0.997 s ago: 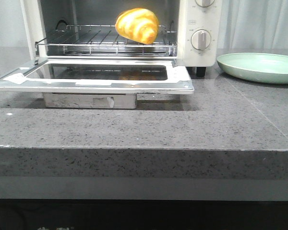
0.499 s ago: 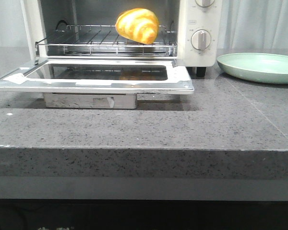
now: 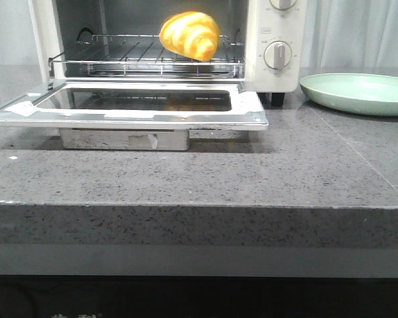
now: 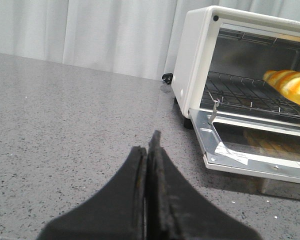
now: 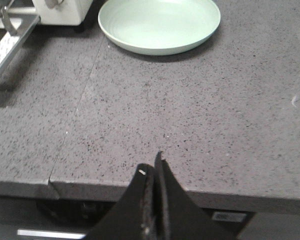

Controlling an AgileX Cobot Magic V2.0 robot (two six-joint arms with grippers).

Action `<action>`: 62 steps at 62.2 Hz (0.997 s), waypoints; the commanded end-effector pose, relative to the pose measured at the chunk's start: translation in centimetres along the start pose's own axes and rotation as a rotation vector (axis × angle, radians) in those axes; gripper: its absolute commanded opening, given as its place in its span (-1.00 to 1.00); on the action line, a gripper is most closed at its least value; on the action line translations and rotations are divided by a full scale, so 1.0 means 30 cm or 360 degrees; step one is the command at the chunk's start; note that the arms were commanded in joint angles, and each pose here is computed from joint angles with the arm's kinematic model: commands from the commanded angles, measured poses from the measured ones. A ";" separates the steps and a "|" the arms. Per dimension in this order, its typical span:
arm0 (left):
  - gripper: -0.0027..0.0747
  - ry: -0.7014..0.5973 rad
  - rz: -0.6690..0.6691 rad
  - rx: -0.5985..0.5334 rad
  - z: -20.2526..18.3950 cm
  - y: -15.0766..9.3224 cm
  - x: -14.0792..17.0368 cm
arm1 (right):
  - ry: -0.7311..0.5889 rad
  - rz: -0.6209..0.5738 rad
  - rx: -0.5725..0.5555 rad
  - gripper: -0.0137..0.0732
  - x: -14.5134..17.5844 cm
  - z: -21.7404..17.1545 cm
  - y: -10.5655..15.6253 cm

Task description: Put bread in oven

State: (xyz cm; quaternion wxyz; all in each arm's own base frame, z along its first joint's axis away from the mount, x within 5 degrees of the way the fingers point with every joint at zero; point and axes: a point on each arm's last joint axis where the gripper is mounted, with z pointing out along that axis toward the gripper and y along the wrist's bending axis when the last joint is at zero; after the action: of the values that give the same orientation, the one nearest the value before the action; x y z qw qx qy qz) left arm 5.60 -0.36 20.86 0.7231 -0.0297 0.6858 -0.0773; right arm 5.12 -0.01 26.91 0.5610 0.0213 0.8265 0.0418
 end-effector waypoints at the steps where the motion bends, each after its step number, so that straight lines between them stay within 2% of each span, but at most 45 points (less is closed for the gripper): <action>1: -0.98 -0.0128 -0.0016 0.0008 -0.005 0.002 -0.002 | -0.0305 0.0059 -0.0030 -0.95 0.018 0.011 0.003; 10: -0.98 -0.0128 -0.0016 0.0008 -0.005 0.002 -0.002 | -0.0426 0.0101 -0.0022 -0.95 0.107 0.043 -0.008; 27: -0.98 -0.0128 -0.0016 0.0008 -0.005 0.002 -0.002 | -0.0658 0.0105 -0.0003 -0.95 0.212 0.100 -0.023; 62: -0.98 -0.0123 -0.0016 0.0008 -0.005 0.002 -0.001 | -0.0717 0.0094 -0.0010 -0.96 0.198 0.093 -0.021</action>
State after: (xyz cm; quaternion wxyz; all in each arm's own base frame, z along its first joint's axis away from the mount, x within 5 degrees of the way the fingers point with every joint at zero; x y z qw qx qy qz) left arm 5.60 -0.36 20.86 0.7231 -0.0297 0.6858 -0.0773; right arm 5.65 -0.02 19.42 0.6863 0.0614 0.7224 0.0583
